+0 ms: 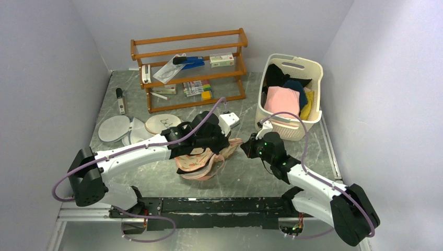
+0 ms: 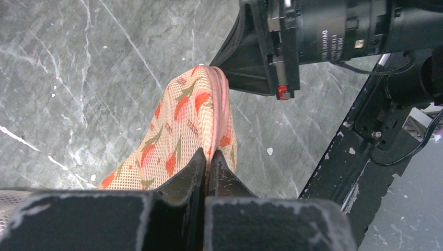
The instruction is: Unzip the laundry bag and remove the bra
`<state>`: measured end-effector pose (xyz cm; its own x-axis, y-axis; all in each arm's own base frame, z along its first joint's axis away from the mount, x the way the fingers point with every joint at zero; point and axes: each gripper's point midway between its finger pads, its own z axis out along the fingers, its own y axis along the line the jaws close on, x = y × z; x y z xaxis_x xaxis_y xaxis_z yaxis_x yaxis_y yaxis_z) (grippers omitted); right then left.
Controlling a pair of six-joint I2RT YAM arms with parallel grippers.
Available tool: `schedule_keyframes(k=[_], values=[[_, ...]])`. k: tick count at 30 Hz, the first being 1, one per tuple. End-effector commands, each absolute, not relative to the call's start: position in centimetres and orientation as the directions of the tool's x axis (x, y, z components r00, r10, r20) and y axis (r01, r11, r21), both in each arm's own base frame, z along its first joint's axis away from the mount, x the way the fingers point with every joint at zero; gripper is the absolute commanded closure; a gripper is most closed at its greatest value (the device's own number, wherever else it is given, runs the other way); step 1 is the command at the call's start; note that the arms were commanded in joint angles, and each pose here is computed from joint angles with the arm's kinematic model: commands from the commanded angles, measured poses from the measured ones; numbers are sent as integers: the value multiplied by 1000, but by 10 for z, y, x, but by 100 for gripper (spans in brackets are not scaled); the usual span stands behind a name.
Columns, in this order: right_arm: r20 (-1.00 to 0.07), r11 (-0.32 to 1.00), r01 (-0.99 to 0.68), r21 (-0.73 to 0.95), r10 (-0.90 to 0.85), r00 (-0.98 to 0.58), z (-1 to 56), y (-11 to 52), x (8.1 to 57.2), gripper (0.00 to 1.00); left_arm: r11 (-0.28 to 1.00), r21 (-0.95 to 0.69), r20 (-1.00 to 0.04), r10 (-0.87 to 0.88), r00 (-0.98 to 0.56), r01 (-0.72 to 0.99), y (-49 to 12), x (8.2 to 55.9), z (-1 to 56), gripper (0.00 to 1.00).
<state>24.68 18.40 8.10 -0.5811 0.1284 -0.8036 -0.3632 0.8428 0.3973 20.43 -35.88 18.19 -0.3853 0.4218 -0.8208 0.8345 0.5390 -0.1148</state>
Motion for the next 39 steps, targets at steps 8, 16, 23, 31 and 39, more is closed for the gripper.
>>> schedule_keyframes(k=[8, 16, 23, 31, 39], values=[[-802, 831, -290, 474, 272, -532, 82, 186, 265, 100, 528, -183, -894, 262, -364, 829, -374, 204, 219, 93], [-817, 859, -247, 449, 282, -504, 84, 178, 268, 100, 551, -205, -879, 259, -399, 809, -378, 208, 206, 93], [-847, 907, -144, 395, 299, -440, 111, 147, 268, 80, 631, -295, -815, 226, -534, 717, -391, 217, 153, 91], [-863, 918, -110, 380, 310, -398, 144, 127, 256, 47, 639, -302, -797, 239, -555, 708, -394, 219, 141, 5], [-890, 906, -204, 371, 283, -357, 173, 136, 255, 33, 603, -327, -841, 165, -515, 728, -362, 264, 206, 0]])
